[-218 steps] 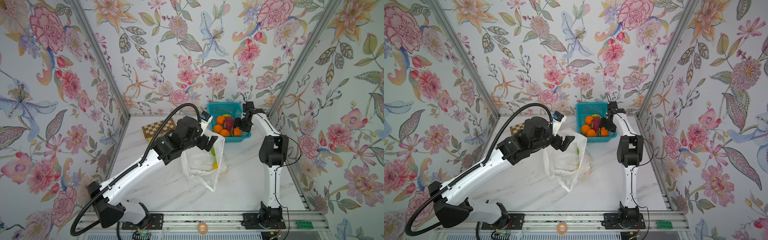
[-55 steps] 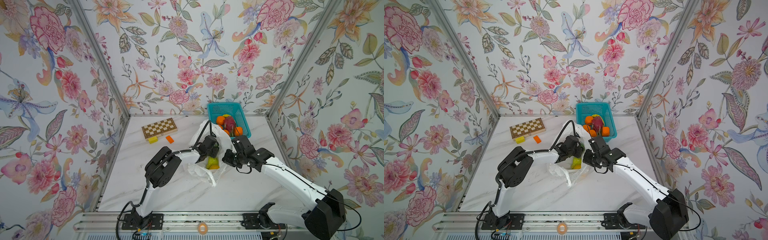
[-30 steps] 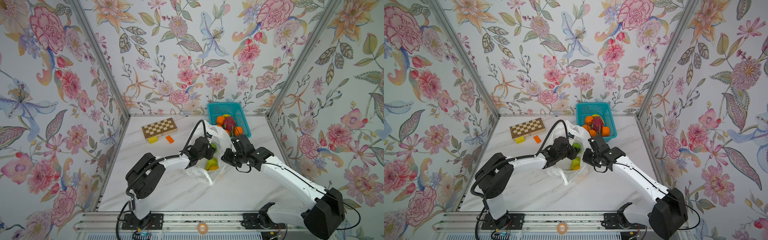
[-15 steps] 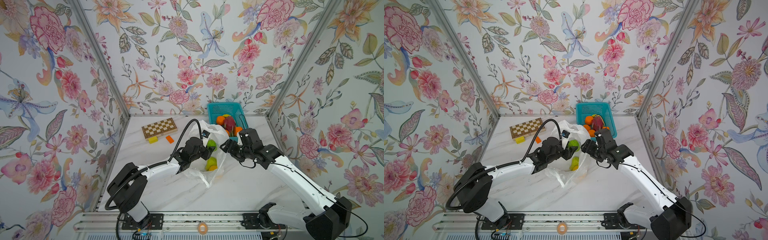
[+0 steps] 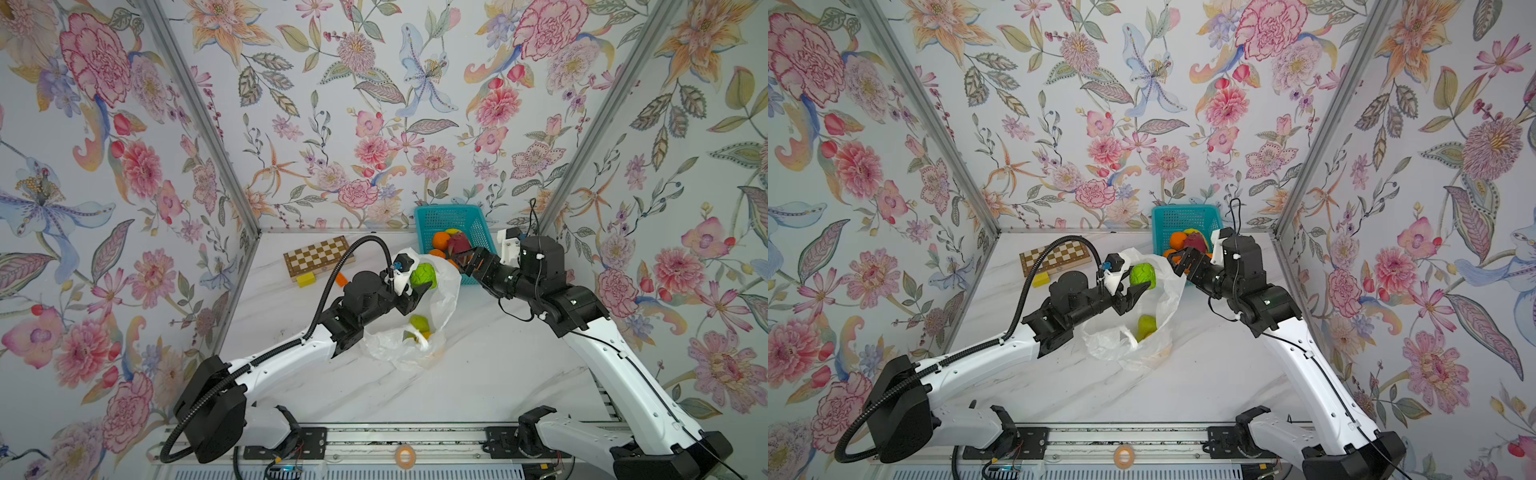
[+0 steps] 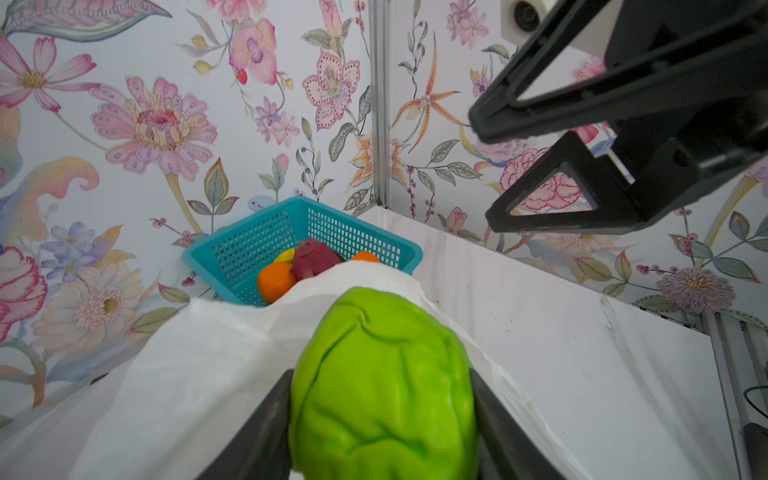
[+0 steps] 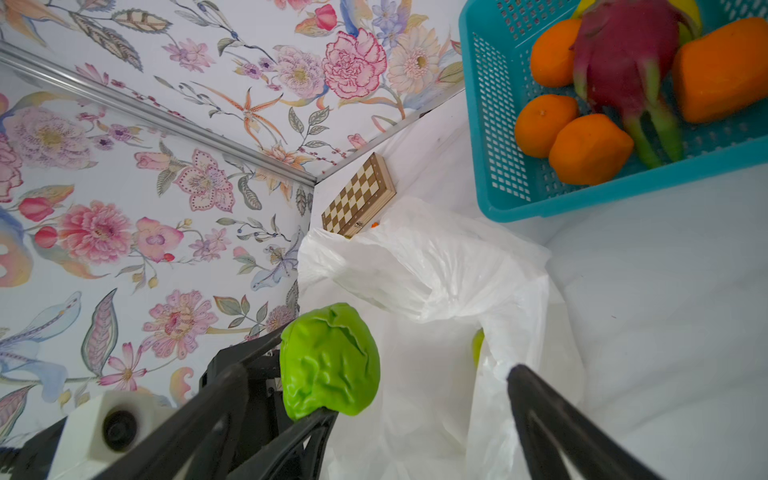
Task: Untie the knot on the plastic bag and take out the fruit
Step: 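Lift the green fruit out of the bag with the left gripper toward the right gripper, then grasp the green fruit with the right gripper from the left gripper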
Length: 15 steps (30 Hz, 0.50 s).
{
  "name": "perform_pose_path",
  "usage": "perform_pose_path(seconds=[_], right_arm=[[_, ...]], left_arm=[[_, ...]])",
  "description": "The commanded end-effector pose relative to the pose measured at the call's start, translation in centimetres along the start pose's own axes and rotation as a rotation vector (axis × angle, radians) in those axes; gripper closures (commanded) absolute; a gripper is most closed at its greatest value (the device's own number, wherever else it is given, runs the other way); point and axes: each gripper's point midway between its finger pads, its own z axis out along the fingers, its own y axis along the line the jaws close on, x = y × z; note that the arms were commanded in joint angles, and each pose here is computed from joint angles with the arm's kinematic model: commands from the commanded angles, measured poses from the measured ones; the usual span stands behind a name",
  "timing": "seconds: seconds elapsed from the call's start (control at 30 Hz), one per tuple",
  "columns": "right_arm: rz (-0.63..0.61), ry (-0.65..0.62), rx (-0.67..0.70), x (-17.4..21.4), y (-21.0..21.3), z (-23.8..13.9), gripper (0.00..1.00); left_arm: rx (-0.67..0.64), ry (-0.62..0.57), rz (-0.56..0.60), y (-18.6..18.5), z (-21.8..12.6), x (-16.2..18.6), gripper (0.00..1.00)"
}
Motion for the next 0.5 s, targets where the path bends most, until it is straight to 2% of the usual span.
perform_pose_path(seconds=[0.0,0.17,0.3,0.47], right_arm=[[-0.055,0.013,-0.151,-0.8,4.0,-0.8,0.01],[-0.048,0.064,-0.266,-0.5,6.3,-0.8,0.01],[-0.02,0.136,-0.362,0.8,7.4,-0.6,0.01],[0.013,0.219,-0.41,2.5,7.7,-0.1,0.01]], left_arm=[[0.072,-0.136,0.103,-1.2,-1.3,-4.2,0.79],[0.127,-0.215,0.156,-2.2,-1.9,-7.2,0.79],[0.145,-0.233,0.226,-2.7,-2.0,-7.9,0.78],[0.182,-0.266,0.26,-3.3,-2.4,-9.4,0.78]])
